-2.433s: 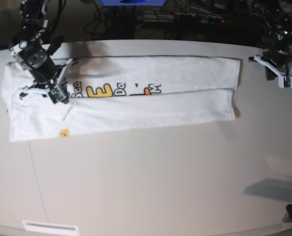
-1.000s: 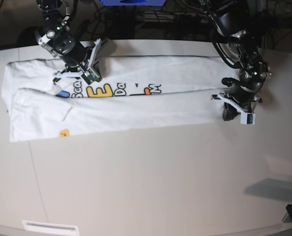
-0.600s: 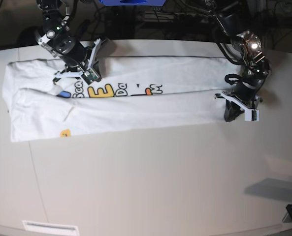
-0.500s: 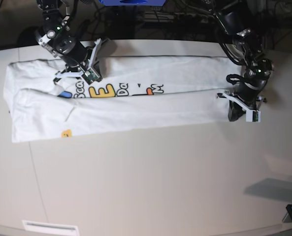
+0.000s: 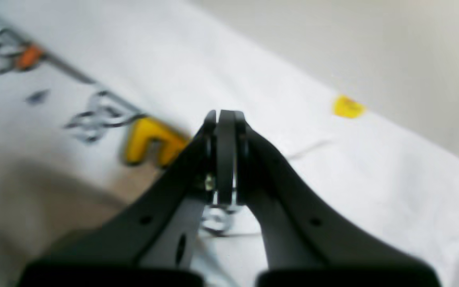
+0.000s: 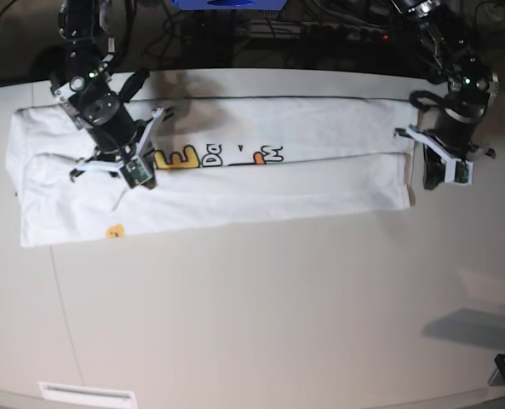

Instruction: Fold the T-shirt properly

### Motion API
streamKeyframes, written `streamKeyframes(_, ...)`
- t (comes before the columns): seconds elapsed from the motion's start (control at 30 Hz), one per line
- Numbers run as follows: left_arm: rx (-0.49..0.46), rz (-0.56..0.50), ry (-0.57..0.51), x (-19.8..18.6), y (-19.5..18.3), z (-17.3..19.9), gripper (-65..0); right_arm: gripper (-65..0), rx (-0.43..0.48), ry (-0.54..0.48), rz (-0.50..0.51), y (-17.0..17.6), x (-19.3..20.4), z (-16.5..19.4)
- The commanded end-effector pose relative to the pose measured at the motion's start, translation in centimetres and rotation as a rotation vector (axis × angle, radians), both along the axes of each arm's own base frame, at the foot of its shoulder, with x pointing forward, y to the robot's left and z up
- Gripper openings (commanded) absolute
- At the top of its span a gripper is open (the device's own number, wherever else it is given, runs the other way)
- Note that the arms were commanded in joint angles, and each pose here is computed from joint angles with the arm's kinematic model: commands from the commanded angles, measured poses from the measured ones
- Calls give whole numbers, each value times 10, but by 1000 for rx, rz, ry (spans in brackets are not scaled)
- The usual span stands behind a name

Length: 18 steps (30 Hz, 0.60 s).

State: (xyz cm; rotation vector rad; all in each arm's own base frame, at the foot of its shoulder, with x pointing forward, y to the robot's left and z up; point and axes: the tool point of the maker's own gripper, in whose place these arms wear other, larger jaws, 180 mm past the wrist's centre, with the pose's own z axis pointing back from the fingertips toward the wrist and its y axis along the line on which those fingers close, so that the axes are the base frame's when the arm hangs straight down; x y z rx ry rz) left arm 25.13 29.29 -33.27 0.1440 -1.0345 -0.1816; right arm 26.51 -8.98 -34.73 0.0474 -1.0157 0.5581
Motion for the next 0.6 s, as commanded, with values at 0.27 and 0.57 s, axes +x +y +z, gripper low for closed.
streamKeyframes(0.27, 35, 231, 67, -73, 67, -9, -650, -649, -3, 41, -168, -59, 15, -28)
streamKeyframes(0.57, 5, 242, 99, -81, 63, -23, -650, -649, 79, 198, -182, -48, -11, -97)
